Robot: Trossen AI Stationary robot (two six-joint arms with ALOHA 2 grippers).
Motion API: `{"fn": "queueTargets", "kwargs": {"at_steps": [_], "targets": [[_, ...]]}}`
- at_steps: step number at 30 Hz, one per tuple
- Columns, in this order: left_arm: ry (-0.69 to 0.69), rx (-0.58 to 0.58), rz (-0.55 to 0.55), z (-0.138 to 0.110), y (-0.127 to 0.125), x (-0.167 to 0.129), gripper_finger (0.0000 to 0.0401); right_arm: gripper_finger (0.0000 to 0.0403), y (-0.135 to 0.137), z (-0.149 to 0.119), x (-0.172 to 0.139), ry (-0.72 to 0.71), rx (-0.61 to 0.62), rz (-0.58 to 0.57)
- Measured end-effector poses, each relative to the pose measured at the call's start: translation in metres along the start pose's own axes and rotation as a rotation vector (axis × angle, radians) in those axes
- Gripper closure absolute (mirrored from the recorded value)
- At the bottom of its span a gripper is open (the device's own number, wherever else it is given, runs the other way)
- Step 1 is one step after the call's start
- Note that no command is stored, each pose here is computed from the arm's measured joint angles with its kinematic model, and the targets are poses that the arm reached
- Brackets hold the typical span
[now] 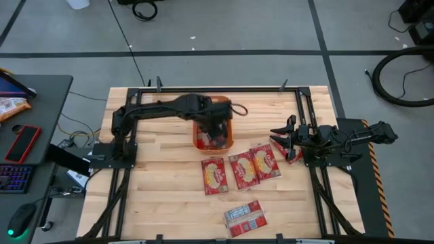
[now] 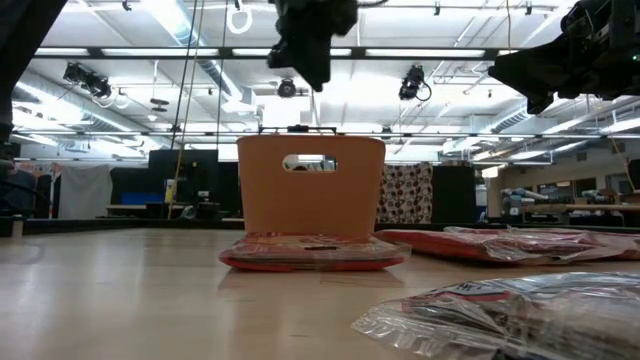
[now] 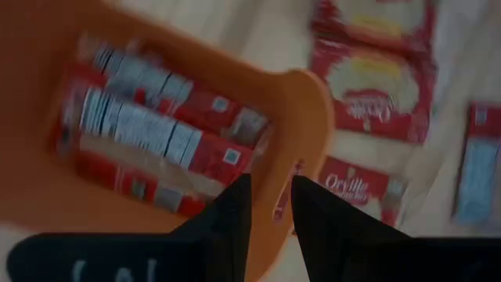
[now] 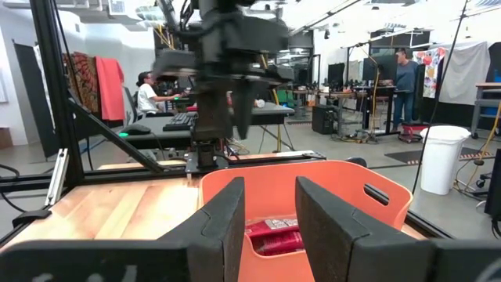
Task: Sort popcorn bags into baskets
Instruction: Put the popcorn bag into the orange bin
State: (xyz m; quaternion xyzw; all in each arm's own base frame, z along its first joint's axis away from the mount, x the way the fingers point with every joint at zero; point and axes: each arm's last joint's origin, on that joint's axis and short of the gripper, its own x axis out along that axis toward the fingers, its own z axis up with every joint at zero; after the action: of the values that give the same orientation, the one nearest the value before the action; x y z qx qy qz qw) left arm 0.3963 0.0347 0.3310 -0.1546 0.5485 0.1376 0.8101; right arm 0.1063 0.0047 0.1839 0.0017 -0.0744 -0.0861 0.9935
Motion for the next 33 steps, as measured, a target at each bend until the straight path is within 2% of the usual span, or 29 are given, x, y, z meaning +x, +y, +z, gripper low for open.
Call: {"fn": "queueTargets", "kwargs": {"at_steps": [5,10,15,18,23,27,33], "targets": [[-0.013,0.455,0.02,-0.019,-0.048,-0.002,0.0305,0.0283,0.0,0.0,0.0,0.0,0.0,0.0],[-0.053,0.73,0.189,-0.04,-0.095,0.006,0.0299,0.0284,0.0,0.0,0.0,0.0,0.0,0.0],[0.022,0.88,0.204,-0.064,-0.134,0.038,0.0268,0.0284,0.0,0.0,0.0,0.0,0.0,0.0],[0.113,1.017,0.23,-0.081,-0.152,0.064,0.0245,0.0283,0.0,0.0,0.0,0.0,0.0,0.0],[0.282,1.212,0.324,-0.106,-0.168,0.103,0.0228,0.0284,0.0,0.0,0.0,-0.001,0.0,0.004],[0.356,1.257,0.322,-0.119,-0.176,0.126,0.0228,0.0284,0.0,0.0,0.0,-0.001,0.0,0.005],[0.43,1.28,0.326,-0.129,-0.179,0.144,0.0228,0.0284,0.0,0.0,0.0,-0.001,0.0,0.007]]}}
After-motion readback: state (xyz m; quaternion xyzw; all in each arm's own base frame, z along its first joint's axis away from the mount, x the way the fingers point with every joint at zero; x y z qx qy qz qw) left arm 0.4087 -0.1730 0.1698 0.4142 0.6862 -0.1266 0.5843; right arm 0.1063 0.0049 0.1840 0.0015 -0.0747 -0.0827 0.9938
